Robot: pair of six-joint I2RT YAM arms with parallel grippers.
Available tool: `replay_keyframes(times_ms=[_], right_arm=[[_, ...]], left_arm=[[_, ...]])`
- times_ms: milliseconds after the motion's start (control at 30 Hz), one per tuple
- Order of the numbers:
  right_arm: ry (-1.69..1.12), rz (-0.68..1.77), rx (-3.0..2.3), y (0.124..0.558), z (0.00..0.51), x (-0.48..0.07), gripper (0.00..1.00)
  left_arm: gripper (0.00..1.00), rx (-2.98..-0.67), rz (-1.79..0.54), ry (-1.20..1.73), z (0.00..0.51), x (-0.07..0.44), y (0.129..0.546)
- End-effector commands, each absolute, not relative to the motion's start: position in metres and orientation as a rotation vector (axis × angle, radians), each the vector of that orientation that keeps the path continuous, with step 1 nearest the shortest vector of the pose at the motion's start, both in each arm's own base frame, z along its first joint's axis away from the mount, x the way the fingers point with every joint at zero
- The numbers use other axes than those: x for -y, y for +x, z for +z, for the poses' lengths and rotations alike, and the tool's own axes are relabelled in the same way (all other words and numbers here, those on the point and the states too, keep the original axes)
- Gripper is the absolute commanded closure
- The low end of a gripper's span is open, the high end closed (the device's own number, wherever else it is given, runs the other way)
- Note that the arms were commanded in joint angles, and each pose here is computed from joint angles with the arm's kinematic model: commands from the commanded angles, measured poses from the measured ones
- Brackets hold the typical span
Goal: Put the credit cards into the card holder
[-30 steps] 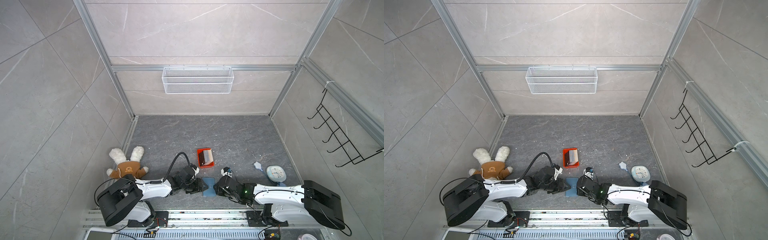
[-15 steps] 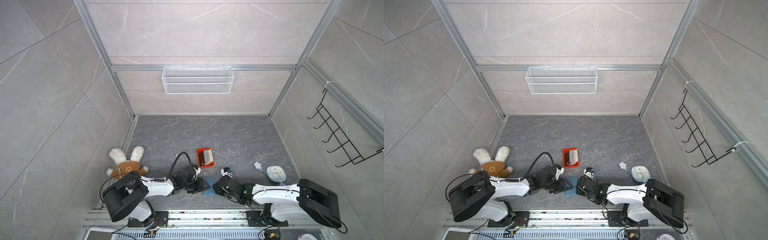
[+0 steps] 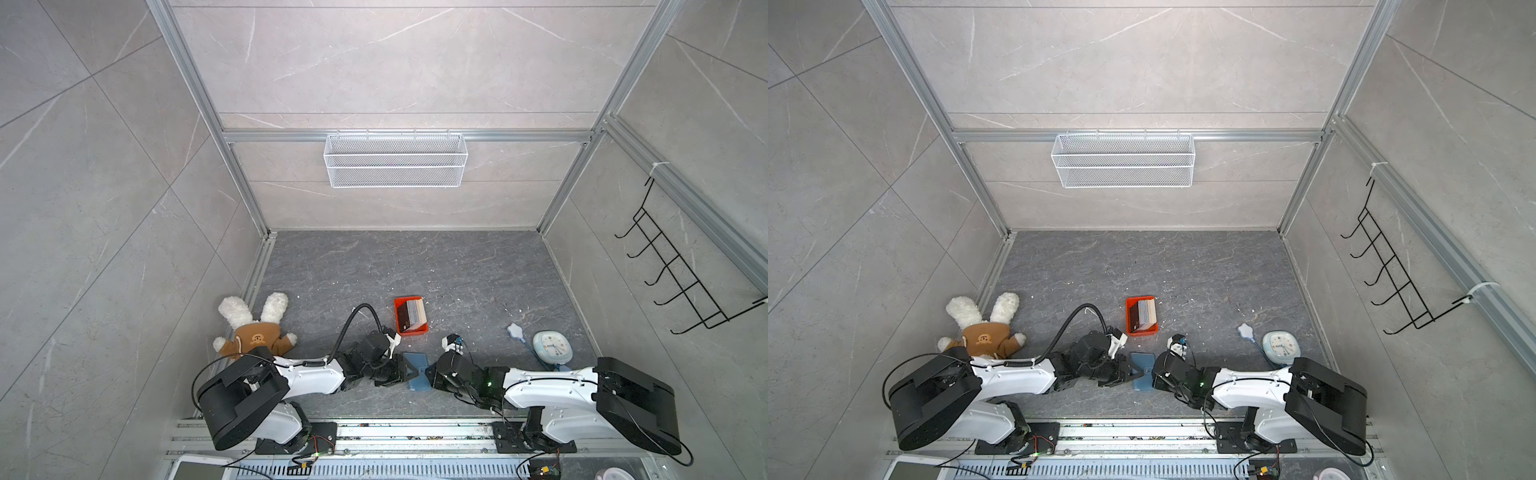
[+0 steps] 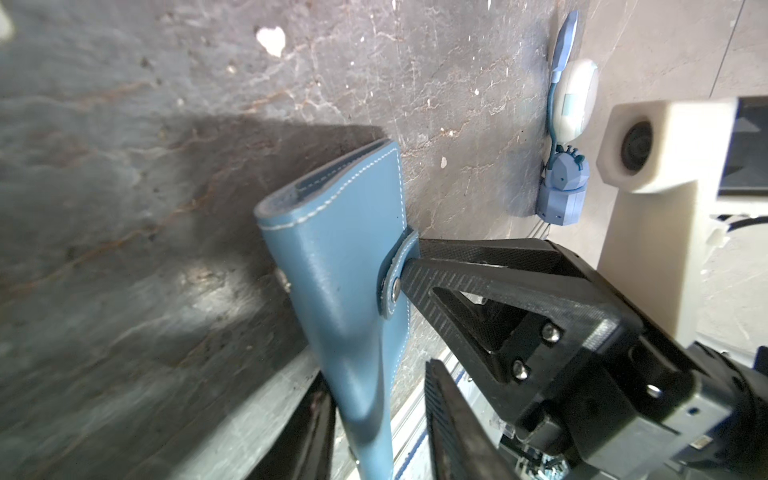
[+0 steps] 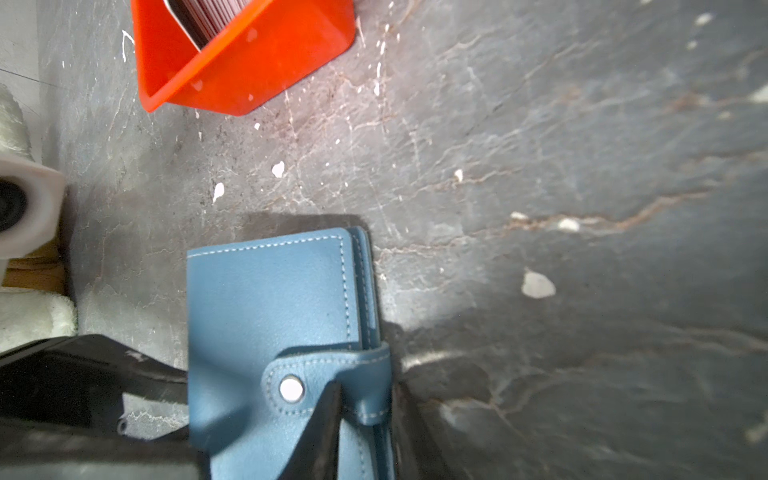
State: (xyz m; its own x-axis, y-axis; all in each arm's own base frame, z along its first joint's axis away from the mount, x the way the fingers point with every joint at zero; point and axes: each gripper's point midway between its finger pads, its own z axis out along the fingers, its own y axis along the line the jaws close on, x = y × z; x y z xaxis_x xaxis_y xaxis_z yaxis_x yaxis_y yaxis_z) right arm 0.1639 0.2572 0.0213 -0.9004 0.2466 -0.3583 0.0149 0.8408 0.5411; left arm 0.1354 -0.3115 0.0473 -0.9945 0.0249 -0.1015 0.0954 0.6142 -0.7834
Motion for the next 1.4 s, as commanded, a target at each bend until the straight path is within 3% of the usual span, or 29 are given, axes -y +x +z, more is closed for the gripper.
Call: replay_keyframes(times_ms=[0, 400, 867, 1200, 1367], right_arm=[[0.195, 0.668, -2.65, 0.158, 0.005, -0.242, 0.76], [0.055, 0.627, -2.592, 0.165, 0.047, -0.244, 0.72], [-0.205, 0.506, -2.636, 0.171, 0.062, -0.271, 0.61], [-0.241, 0.422, -2.687, 0.17, 0.048, -0.271, 0.61], [-0.216, 0.35, -2.695, 0.172, 0.045, -0.261, 0.66]], left_arm=[[0.69, -2.667, -1.431, 0.156, 0.067, 0.323, 0.139], [0.95, -2.654, -1.39, 0.147, 0.068, 0.32, 0.143], [0.99, -2.618, -1.4, 0.178, 0.08, 0.326, 0.146], [1.0, -2.606, -1.411, 0.201, 0.085, 0.329, 0.146], [1.0, -2.612, -1.403, 0.2, 0.083, 0.328, 0.145]])
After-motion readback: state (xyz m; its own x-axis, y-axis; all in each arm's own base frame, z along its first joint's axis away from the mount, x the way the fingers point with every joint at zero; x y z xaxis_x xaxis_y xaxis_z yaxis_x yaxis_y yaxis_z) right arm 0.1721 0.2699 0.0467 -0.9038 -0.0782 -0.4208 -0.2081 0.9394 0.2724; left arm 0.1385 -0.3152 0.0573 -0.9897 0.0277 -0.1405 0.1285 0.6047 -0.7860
